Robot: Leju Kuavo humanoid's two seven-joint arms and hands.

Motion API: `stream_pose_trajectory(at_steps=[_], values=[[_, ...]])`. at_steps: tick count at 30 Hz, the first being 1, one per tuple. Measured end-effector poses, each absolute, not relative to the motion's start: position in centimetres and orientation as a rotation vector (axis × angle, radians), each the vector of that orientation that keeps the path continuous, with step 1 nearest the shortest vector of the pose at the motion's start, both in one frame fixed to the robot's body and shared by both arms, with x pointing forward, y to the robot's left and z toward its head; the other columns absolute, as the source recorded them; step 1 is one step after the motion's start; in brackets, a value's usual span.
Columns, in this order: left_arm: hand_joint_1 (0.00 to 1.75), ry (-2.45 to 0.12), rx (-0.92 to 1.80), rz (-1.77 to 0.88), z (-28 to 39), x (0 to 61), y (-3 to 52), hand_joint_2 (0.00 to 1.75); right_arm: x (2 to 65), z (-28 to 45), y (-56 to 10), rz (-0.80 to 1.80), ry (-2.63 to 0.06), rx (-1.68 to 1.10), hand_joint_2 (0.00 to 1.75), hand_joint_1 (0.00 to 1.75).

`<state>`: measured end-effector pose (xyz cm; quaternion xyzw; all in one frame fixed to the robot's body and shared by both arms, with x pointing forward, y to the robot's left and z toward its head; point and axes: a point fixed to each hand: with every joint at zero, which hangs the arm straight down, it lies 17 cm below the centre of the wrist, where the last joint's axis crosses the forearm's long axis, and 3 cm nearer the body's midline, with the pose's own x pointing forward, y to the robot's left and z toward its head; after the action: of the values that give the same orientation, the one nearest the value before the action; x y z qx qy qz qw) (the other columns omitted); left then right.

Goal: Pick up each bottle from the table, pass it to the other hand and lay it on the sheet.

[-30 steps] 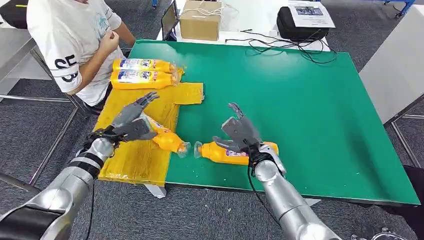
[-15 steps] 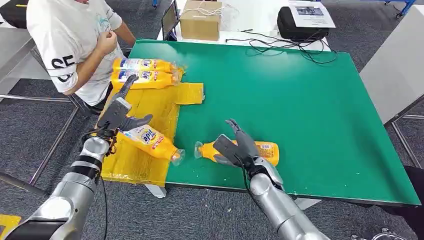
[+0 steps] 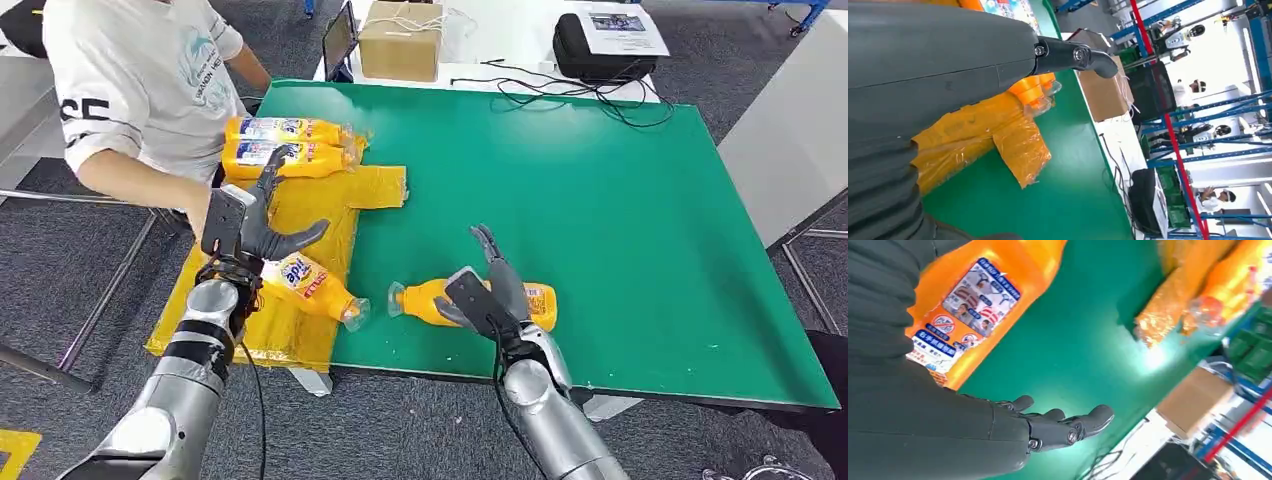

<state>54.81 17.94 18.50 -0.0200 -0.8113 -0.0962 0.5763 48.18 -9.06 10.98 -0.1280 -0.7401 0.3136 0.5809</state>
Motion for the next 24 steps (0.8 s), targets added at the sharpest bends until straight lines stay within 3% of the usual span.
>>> stream_pose_trajectory(at_steps=[24], values=[[0.00, -1.876, -0.075, -0.193, 18.0, 54.3, 18.1, 1.75, 49.0, 4.6, -11.7, 0.931, -1.465, -0.425, 1.75, 0.00]])
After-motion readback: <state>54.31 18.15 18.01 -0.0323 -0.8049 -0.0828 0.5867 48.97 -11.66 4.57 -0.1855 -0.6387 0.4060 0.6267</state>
